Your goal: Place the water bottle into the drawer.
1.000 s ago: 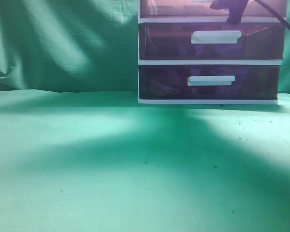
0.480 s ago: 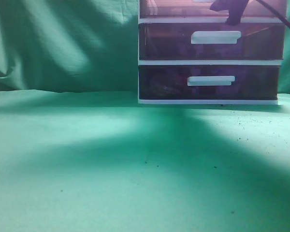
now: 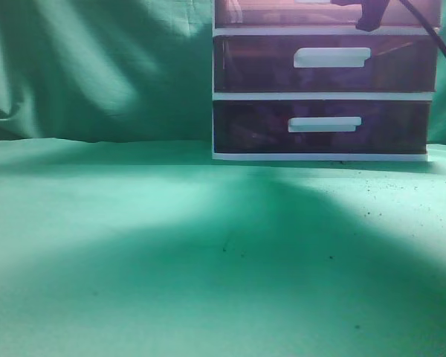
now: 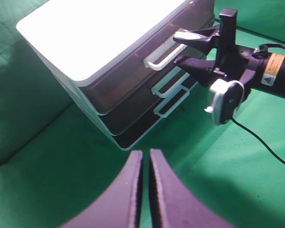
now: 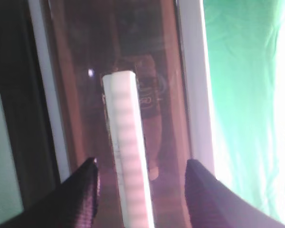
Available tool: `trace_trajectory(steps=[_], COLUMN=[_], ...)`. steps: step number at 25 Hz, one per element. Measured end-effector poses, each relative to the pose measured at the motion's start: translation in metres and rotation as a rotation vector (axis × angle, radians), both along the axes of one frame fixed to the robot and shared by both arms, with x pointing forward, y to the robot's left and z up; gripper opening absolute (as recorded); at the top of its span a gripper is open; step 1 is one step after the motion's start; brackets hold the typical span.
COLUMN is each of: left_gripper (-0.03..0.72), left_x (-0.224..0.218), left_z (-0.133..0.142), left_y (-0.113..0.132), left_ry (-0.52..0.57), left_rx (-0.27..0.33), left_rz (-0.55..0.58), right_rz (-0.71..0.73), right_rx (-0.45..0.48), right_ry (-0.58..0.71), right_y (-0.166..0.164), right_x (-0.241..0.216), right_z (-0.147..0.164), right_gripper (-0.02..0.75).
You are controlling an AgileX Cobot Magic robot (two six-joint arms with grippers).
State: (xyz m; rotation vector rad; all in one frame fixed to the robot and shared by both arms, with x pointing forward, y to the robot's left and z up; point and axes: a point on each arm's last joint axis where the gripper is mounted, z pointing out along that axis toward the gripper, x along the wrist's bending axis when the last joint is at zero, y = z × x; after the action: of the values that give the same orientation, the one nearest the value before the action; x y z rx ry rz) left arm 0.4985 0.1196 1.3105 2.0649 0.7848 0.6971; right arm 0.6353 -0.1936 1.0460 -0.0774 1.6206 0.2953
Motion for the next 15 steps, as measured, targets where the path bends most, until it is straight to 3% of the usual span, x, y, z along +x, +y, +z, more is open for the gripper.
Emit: trace_trajectory(steps=[10,15], left_gripper=[0.000,0.000], left_x=[0.004,0.003], left_z=[-0.004,-0.004], left_y=[-0.003,-0.004], left_ry=[0.010,0.018], left_rx=[0.007,-0.005], left_rz=[0.000,-0.012], right_rz=[0.016,0.056], right_rx=[-0.007,0.028], right_ry=[-0.055,-0.028], right_y=[-0.006,0.009], right_x=[-0.033,-0.060], right_z=[0.006,0.002], right_gripper=[0.361,0.361])
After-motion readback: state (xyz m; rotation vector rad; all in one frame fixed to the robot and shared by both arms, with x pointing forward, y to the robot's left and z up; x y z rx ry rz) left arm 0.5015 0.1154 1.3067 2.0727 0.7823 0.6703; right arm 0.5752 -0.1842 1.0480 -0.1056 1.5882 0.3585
